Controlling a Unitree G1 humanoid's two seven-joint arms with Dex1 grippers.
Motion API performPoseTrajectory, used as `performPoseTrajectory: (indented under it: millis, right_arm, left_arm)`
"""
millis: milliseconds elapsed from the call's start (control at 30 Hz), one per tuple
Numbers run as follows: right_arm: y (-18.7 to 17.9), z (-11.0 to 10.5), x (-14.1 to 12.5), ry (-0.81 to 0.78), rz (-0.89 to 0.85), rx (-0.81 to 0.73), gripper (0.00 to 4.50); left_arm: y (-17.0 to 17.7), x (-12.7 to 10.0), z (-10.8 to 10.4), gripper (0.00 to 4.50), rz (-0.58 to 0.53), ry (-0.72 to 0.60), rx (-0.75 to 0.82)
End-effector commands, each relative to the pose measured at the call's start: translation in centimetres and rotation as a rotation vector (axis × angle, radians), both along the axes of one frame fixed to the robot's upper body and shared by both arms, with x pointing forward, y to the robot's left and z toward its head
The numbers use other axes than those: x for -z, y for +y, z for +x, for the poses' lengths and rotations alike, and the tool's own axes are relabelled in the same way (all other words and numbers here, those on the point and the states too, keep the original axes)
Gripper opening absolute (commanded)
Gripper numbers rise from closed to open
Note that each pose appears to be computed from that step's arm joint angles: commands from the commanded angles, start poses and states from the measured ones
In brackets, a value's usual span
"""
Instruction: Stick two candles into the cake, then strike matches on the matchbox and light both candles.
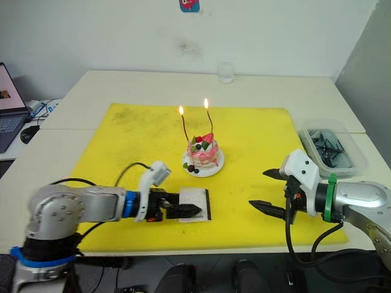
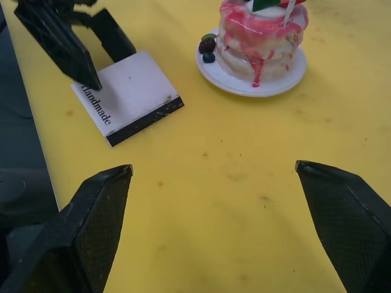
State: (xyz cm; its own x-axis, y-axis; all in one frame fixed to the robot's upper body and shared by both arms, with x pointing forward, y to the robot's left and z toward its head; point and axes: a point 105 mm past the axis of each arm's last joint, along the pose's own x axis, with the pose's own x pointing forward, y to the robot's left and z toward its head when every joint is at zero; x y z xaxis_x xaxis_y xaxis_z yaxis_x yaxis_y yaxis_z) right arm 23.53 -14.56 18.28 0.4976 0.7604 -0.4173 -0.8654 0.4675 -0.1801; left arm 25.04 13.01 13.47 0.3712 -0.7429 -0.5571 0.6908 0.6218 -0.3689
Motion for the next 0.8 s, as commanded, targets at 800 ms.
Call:
performPoseTrajectory:
  millis: [800]
  right_arm:
    - [-9.8,-0.3,-9.2,-0.223,-0.194,0.060,4.50]
  left_arm:
    - [13.0,-7.2,1.8,4.48,0.309,-0.607,-0.012]
